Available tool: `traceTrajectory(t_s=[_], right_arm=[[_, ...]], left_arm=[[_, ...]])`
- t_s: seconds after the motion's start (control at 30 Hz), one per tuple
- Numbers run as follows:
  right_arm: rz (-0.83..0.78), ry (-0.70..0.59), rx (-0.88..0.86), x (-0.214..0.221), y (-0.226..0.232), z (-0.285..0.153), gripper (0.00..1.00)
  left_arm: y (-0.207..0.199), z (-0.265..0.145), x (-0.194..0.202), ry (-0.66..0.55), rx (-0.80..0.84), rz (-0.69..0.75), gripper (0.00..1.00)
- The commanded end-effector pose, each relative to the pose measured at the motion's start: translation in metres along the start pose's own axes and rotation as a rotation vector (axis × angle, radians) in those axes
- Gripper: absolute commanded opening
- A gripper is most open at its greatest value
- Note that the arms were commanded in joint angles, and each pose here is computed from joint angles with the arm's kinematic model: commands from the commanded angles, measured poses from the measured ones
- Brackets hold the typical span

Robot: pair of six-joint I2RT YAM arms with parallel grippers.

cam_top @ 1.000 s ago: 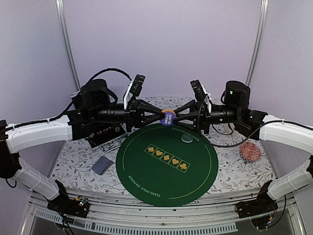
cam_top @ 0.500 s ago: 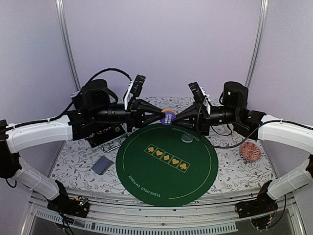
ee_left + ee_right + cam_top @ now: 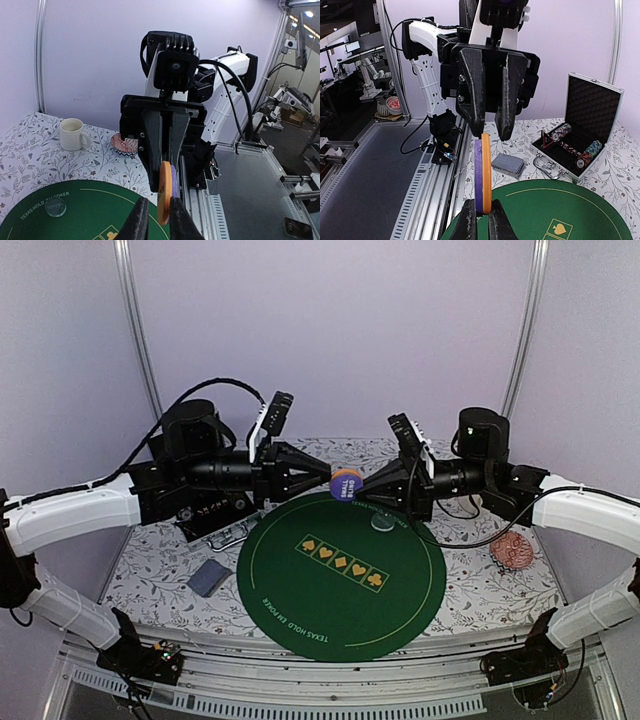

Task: Distribute texas hold em gaming equipment
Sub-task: Adjust the big blind button on the poker table mat.

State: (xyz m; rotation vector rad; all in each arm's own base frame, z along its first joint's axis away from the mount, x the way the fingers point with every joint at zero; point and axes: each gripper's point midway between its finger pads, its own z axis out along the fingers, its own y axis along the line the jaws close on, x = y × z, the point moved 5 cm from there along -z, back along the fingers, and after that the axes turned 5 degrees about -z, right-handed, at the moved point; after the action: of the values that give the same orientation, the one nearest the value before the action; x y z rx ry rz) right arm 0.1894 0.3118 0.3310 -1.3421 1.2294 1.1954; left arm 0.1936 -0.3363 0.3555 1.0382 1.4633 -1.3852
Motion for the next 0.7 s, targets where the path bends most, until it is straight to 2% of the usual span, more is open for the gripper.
traceTrajectory(t_s=[0.0,0.23,0.33,0.67], right_arm=[[-0.026,-0.006,0.005,-0.008,0.003,-0.002,0.02],[-0.021,0.002,0.019,-0.007,0.002,-0.003,0.02],[-0.015,0.011,0.022,-0.005,0.001,-0.003,0.02],[-0.012,0.019,0.005,-0.003,0.003,-0.002,0.02]], left_arm=[[0.005,0.002,-0.004,0.023,-0.019,-0.018,0.16],[0.0,0.003,-0.003,0.03,0.019,0.0,0.25],[0.001,0.005,-0.001,0.037,0.031,-0.009,0.26],[0.019,0.014,0.005,0.073,-0.054,-0.048,0.09]])
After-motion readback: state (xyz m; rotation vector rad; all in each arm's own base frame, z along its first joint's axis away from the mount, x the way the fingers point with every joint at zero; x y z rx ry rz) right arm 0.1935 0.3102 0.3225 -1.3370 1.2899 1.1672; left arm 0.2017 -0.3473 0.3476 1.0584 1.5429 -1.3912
